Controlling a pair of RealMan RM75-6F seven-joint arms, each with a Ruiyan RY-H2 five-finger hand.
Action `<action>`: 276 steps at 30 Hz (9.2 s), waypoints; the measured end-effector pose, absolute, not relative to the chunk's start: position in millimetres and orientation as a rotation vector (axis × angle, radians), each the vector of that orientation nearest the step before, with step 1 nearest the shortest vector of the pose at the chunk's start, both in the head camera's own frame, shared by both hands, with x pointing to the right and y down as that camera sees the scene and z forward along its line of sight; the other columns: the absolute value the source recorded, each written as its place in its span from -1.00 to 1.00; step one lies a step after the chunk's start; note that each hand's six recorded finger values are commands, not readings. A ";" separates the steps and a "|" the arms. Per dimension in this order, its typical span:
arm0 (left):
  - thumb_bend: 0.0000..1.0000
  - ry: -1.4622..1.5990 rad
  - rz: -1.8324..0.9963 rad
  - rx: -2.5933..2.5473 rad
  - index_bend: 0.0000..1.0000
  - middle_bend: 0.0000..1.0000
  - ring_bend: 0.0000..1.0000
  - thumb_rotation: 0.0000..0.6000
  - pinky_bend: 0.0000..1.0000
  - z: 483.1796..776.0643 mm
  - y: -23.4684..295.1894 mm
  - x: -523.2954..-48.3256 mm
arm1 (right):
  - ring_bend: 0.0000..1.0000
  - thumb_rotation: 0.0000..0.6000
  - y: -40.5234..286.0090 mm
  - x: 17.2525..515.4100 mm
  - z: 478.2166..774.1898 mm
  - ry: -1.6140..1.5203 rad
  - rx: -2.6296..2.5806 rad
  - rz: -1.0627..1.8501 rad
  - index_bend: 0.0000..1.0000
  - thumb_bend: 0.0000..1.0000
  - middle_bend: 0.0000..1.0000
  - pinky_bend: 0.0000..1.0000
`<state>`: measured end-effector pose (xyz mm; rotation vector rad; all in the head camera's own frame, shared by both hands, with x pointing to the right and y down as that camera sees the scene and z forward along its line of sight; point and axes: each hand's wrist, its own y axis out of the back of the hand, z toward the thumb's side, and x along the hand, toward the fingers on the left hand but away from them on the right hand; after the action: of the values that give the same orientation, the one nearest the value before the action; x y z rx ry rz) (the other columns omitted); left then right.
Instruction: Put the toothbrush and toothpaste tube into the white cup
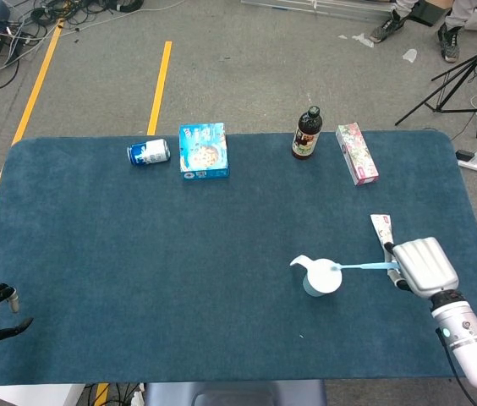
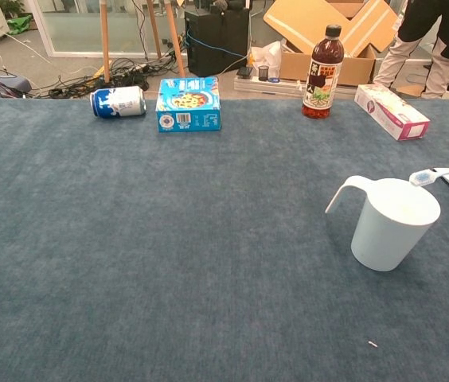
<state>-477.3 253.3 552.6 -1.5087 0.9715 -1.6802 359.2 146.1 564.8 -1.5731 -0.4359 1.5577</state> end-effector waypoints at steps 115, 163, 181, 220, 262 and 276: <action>-1.00 0.977 -1.668 -1.511 0.32 0.09 -0.13 1.00 -0.18 549.4 252.7 -476.0 | 1.00 1.00 147.7 397.7 554.6 -0.770 -1.767 1.684 -0.69 -0.42 1.00 1.00; -1.00 0.981 -1.671 -1.517 0.32 0.09 -0.13 1.00 -0.18 549.7 252.9 -476.5 | 1.00 1.00 199.7 446.7 686.3 -0.862 -2.151 2.130 -0.84 -0.34 1.00 1.00; -1.00 0.981 -1.669 -1.518 0.32 0.09 -0.13 1.00 -0.18 549.3 253.0 -476.1 | 1.00 1.00 197.1 404.0 694.7 -0.854 -2.301 1.994 -0.84 -0.34 1.00 1.00; -1.00 0.979 -1.673 -1.522 0.32 0.09 -0.13 1.00 -0.18 550.3 253.4 -476.6 | 1.00 1.00 191.5 403.5 698.6 -0.871 -2.344 1.986 -0.84 -0.34 1.00 1.00; -1.00 0.981 -1.671 -1.524 0.32 0.09 -0.13 1.00 -0.18 549.7 253.0 -476.6 | 1.00 1.00 185.0 346.0 714.6 -0.821 -2.495 1.845 -0.84 -0.34 1.00 1.00; -1.00 0.967 -1.676 -1.534 0.32 0.09 -0.13 1.00 -0.18 552.4 254.8 -474.7 | 1.00 1.00 159.3 361.3 660.0 -0.783 -2.248 1.646 -0.53 -0.35 1.00 1.00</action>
<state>-474.7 254.8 552.4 -1.5341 0.9671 -1.6757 361.3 159.3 660.0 -2.2481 -0.7828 1.6460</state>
